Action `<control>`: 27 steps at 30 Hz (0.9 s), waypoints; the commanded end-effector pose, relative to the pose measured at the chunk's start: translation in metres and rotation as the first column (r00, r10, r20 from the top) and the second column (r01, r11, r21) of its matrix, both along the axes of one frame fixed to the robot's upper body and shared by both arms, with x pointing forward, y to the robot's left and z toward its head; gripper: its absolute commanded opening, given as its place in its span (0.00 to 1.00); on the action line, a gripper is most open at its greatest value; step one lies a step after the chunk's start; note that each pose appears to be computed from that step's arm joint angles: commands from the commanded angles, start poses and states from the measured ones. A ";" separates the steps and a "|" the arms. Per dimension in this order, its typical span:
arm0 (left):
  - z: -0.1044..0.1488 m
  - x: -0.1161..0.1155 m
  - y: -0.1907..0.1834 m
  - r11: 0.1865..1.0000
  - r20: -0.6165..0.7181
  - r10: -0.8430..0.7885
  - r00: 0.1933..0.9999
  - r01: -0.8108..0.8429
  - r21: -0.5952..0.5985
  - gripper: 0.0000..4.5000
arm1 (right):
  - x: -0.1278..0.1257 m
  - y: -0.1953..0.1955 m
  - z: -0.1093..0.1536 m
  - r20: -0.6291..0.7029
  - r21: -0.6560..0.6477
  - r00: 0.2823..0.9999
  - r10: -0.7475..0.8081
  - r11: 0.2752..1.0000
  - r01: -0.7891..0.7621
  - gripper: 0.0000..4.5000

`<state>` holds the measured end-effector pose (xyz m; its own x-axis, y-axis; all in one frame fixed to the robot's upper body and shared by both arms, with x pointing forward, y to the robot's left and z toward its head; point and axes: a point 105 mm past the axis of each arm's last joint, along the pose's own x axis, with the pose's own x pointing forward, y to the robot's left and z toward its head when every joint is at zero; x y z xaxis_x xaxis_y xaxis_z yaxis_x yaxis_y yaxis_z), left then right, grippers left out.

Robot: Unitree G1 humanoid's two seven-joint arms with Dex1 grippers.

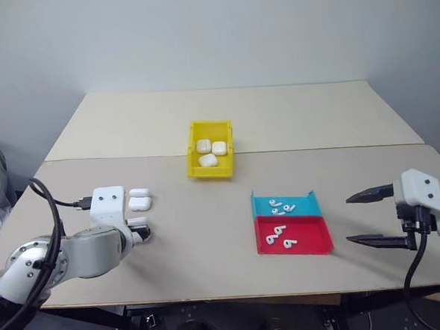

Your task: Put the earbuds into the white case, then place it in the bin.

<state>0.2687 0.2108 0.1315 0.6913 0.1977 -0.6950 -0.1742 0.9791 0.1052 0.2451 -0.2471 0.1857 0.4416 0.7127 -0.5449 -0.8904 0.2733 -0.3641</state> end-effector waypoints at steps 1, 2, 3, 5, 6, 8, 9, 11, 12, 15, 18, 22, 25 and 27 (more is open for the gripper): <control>0.004 0.004 0.003 1.000 0.010 0.013 1.000 -0.013 -0.006 1.00 | -0.001 0.001 0.014 0.057 -0.013 0.998 -0.006 1.000 0.007 0.98; 0.003 0.006 0.002 1.000 0.008 0.010 1.000 -0.009 -0.027 1.00 | -0.001 0.001 0.014 0.057 -0.012 0.998 -0.008 1.000 0.008 0.98; 0.002 0.009 -0.001 0.996 0.017 0.028 0.999 -0.027 -0.090 1.00 | -0.001 0.001 0.013 0.057 -0.012 0.998 -0.008 1.000 0.009 0.98; 0.002 0.011 -0.001 0.993 0.020 0.042 0.999 -0.039 -0.115 1.00 | -0.001 0.001 0.012 0.055 -0.012 0.998 -0.009 1.000 0.010 0.98; 0.001 0.011 -0.002 0.992 0.015 0.041 0.999 -0.039 -0.121 1.00 | -0.002 0.001 0.011 0.052 -0.010 0.999 -0.011 1.000 0.011 0.98; -0.001 0.011 -0.004 0.992 0.007 0.031 0.999 -0.030 -0.121 1.00 | -0.003 0.002 0.010 0.049 -0.009 0.999 -0.010 1.000 0.011 0.98; -0.002 0.011 -0.005 0.993 0.002 0.030 1.000 -0.030 -0.118 1.00 | -0.003 0.002 0.009 0.048 -0.009 0.999 -0.009 1.000 0.010 0.98; -0.004 0.010 -0.005 0.995 -0.008 0.028 1.000 -0.028 -0.097 1.00 | -0.003 0.003 0.009 0.047 -0.008 0.999 -0.008 1.000 0.009 0.98; -0.004 0.010 -0.005 0.995 -0.013 0.029 1.000 -0.030 -0.092 1.00 | -0.003 0.003 0.008 0.044 -0.004 0.999 -0.010 1.000 0.010 0.98; -0.007 0.010 -0.005 0.994 -0.022 0.033 0.999 -0.035 -0.101 1.00 | -0.003 0.004 0.008 0.044 -0.003 0.999 -0.009 1.000 0.010 0.98; -0.010 0.010 -0.008 0.992 -0.030 0.022 0.999 -0.026 -0.124 1.00 | -0.003 0.005 0.008 0.047 -0.002 0.999 -0.010 1.000 0.010 0.98; -0.008 0.013 -0.008 0.992 -0.028 0.033 0.999 -0.036 -0.124 1.00 | -0.003 0.004 0.007 0.048 -0.002 0.999 -0.013 1.000 0.013 0.98; -0.008 0.015 -0.008 0.991 -0.030 0.029 0.999 -0.033 -0.132 1.00 | -0.003 0.004 0.007 0.046 -0.004 0.999 -0.017 1.000 0.017 0.98; -0.009 0.015 -0.008 0.991 -0.031 0.029 0.999 -0.033 -0.133 1.00 | -0.003 0.004 0.007 0.046 -0.006 0.999 -0.018 1.000 0.018 0.98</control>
